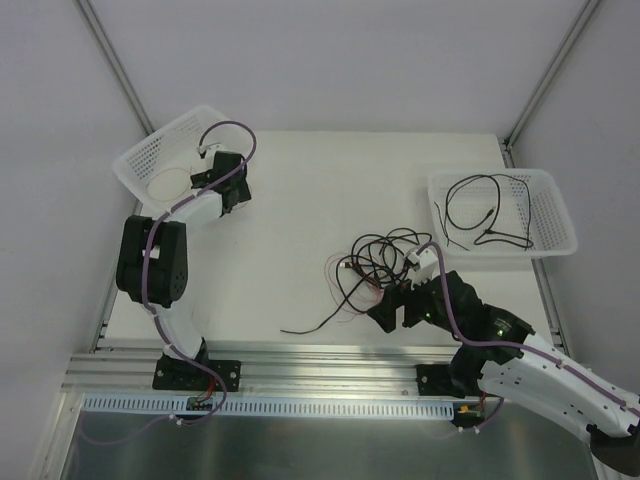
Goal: Untangle the cables
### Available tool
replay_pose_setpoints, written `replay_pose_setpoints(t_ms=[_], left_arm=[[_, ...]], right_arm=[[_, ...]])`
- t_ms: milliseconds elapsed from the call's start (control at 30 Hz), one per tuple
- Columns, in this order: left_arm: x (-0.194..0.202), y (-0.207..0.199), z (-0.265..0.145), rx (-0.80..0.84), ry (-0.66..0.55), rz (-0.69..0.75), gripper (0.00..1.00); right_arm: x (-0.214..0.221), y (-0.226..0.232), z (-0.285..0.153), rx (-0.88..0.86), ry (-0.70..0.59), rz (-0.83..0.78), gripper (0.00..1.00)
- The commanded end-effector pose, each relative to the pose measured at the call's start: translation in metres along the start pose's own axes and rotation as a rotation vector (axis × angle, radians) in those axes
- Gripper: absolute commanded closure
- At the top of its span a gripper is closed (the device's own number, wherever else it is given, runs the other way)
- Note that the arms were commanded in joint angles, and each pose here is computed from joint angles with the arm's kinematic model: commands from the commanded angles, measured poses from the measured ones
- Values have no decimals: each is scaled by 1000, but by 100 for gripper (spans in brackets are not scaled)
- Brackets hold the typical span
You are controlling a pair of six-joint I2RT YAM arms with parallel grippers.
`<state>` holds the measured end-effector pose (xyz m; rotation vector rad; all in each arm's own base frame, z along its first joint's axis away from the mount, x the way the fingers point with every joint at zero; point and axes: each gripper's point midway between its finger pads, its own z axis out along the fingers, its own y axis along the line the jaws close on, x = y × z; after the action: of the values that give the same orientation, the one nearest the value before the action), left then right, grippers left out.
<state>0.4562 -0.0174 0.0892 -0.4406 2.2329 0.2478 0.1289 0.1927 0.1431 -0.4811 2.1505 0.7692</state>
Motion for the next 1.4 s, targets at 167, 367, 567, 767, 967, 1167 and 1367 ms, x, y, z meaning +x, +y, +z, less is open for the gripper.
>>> replay_pose_setpoints(t_ms=[167,367,567,767,967,1167,1367], left_arm=[[-59,-18,18,2,-191,-29,26],[-68,-18,23,-15,-208,59,36],[-62,-11,31,-65,-193,198,39],[-50,-6,44,-109,-167,262,51],[-46,1,53,-182,-166,298,55],[-48,2,60,-211,-182,298,57],[-42,2,66,-224,-179,304,71]], right_arm=[[-7,2,1,-1,-28,9,7],[-8,0,-1,7,-32,-3,7],[-8,0,0,7,-34,-9,7],[-7,1,1,3,-32,-4,7],[-7,-1,1,9,-34,-4,7],[-6,-1,2,11,-34,-2,7],[-5,-4,2,19,-38,1,7]])
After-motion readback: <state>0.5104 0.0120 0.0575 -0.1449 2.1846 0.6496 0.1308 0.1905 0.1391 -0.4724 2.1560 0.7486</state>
